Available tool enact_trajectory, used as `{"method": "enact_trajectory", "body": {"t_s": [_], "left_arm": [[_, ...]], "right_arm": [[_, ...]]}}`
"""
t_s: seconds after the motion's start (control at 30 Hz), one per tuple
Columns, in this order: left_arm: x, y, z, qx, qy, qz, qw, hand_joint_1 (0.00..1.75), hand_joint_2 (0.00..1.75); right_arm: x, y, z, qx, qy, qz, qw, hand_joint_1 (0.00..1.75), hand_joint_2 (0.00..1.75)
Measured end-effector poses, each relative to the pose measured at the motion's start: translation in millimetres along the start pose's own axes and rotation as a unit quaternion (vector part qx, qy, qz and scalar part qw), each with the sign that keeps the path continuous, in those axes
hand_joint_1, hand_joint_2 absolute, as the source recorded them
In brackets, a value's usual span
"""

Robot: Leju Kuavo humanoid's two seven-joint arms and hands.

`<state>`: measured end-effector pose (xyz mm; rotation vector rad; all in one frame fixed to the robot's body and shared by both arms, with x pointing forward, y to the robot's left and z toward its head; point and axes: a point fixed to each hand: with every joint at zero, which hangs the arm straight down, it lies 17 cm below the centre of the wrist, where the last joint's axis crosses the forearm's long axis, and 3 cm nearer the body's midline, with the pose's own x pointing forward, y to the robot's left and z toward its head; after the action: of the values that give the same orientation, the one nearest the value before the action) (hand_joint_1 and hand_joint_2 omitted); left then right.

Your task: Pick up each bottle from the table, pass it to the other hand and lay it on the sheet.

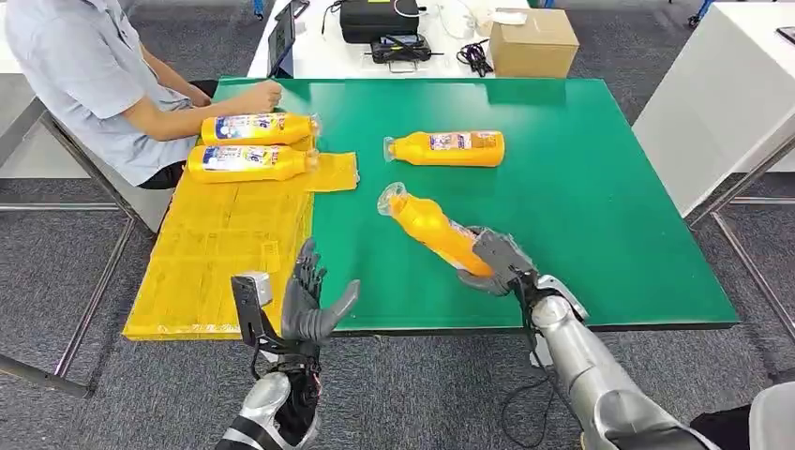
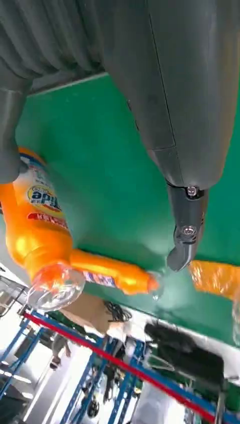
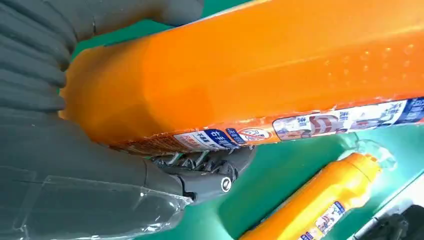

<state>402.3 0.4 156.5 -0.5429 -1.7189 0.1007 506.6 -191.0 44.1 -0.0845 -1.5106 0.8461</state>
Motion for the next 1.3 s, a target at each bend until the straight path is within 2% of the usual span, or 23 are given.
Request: {"method": "enact_trajectory", "body": {"t_s": [0.33,0.53,0.73,0.97,1.3], "left_arm": [[-2,1,0,0.004,0.006,0.011,1.000,0.00,1.75],[-3,-3,2,-0.006,0.010,0.026,1.000,0.00,1.75],[14,-19,3,-0.028,-0.031,-0.009,0.999,0.00,1.75],[17,-27,3,-0.042,-0.032,-0.004,0.999,0.00,1.75],[17,-25,2,-0.039,-0.027,0.016,0.999,0.00,1.75]], "right_arm": [[9,4,4,-0.008,-0.015,-0.006,1.000,1.75,1.75],[28,-12,-2,-0.061,-0.032,0.026,0.997,1.75,1.75],[37,8,-7,-0.054,-0.033,0.051,0.997,1.75,1.75],[57,29,-16,-0.054,-0.057,0.080,0.994,1.75,1.75],[96,65,-27,-0.038,-0.097,0.075,0.992,1.75,1.75]]}}
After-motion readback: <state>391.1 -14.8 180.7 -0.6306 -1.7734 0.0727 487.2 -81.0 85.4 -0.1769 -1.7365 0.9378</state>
